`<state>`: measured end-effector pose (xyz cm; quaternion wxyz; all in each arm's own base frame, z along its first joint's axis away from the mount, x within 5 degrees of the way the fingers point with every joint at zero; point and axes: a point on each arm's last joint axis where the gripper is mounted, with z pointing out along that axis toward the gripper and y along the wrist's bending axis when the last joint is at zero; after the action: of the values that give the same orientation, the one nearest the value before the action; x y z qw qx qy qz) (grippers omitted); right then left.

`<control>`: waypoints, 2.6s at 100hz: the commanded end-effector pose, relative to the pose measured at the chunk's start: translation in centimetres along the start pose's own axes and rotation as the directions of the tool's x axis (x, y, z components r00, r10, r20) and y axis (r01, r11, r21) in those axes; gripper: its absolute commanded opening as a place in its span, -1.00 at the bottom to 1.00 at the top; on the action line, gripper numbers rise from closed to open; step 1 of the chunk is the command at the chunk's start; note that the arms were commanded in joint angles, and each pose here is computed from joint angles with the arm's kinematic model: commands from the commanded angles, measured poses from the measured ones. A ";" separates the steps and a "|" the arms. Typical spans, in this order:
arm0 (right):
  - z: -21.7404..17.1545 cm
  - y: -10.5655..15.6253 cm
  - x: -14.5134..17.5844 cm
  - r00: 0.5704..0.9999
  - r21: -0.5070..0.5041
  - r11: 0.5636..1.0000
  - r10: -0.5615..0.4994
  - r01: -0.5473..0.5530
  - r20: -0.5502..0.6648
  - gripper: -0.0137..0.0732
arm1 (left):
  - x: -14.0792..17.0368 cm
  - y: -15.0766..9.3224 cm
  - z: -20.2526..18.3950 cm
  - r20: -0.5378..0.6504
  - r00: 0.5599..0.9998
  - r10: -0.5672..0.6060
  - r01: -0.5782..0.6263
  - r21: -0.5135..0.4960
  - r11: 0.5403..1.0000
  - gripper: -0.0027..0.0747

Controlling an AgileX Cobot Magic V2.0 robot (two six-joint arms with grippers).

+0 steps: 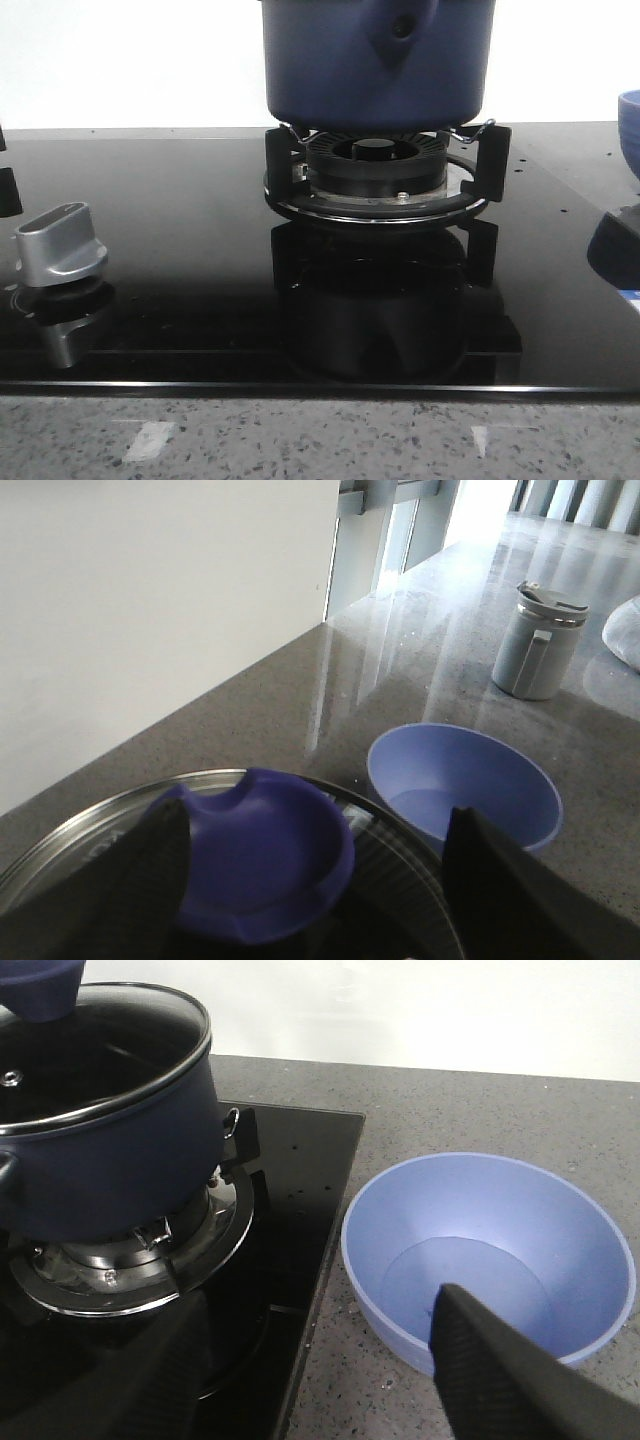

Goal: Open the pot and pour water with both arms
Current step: 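Move the right gripper to the light blue bowl rim and grasp it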

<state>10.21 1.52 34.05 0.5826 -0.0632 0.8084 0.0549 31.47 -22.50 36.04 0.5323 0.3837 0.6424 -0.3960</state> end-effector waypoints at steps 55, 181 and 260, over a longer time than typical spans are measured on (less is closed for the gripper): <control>-0.3 -0.1 -1.5 0.998 0.016 1.000 -0.003 0.001 0.070 0.31 | -1.7 1.0 1.4 0.057 0.998 0.027 -0.025 -0.042 0.999 0.29; -0.3 -0.1 -1.3 0.999 0.011 1.000 -0.002 0.002 0.052 0.31 | -1.3 1.0 1.1 0.019 0.996 0.089 -0.090 0.004 0.996 0.45; -0.3 -0.1 -1.3 0.999 0.011 1.000 -0.002 0.002 0.052 0.31 | -1.3 1.0 1.1 0.020 0.996 0.088 -0.088 0.002 0.996 -0.17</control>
<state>10.10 1.60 33.70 0.5652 -0.0662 0.8202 0.0589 33.90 -23.62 34.00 0.5245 0.4257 0.6452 -0.3568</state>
